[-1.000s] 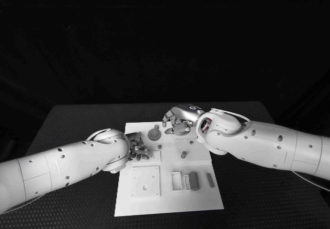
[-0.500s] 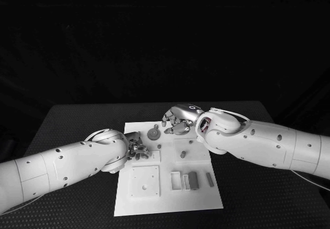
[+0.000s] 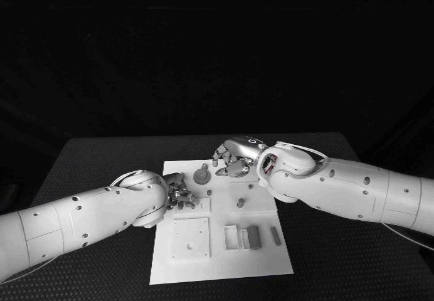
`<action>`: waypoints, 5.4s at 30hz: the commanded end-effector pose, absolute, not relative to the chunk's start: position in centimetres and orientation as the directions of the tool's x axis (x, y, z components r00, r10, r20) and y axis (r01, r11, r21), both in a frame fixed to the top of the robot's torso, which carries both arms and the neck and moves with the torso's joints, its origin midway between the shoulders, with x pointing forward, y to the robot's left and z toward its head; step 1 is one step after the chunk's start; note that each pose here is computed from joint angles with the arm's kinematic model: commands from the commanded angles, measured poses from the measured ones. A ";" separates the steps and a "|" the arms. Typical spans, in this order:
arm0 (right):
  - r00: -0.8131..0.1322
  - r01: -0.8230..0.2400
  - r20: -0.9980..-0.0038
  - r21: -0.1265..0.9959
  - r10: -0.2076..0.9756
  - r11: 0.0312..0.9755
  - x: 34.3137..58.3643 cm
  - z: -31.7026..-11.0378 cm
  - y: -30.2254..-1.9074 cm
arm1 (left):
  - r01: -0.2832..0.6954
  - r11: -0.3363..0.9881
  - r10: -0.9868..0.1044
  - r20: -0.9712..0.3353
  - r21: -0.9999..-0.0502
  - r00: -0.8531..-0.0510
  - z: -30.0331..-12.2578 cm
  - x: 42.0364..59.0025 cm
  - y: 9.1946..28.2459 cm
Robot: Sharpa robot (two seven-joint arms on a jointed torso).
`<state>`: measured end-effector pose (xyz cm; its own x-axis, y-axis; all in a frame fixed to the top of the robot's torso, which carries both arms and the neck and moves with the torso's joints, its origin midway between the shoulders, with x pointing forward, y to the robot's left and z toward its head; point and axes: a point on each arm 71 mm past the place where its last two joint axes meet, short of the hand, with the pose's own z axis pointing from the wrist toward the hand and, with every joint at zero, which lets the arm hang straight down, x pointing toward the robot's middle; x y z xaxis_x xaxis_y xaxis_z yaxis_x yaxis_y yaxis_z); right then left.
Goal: Assemble the parts on the task board
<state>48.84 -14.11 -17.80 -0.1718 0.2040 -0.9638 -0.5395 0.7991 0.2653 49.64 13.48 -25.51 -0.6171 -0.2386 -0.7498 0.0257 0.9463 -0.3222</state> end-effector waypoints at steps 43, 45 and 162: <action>-0.180 -0.541 -0.965 0.260 0.192 0.800 48.8 -17.9 -14.1 | 0.095 0.954 -0.179 -0.794 -0.285 -0.580 -25.9 49.4 12.9; -0.180 -0.542 -0.965 0.260 0.191 0.800 48.8 -17.9 -14.1 | 0.095 0.954 -0.179 -0.795 -0.285 -0.580 -25.9 49.3 12.9; -0.189 -0.539 -0.964 0.260 0.186 0.801 48.9 -18.0 -14.2 | 0.074 0.950 -0.206 -0.784 -0.305 -0.585 -26.3 49.2 13.5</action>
<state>48.89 -14.26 -17.93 -0.1828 0.1946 -0.9637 -0.5352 0.8025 0.2635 49.35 13.67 -26.16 -0.5798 -0.1996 -0.7899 0.0706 0.9536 -0.2927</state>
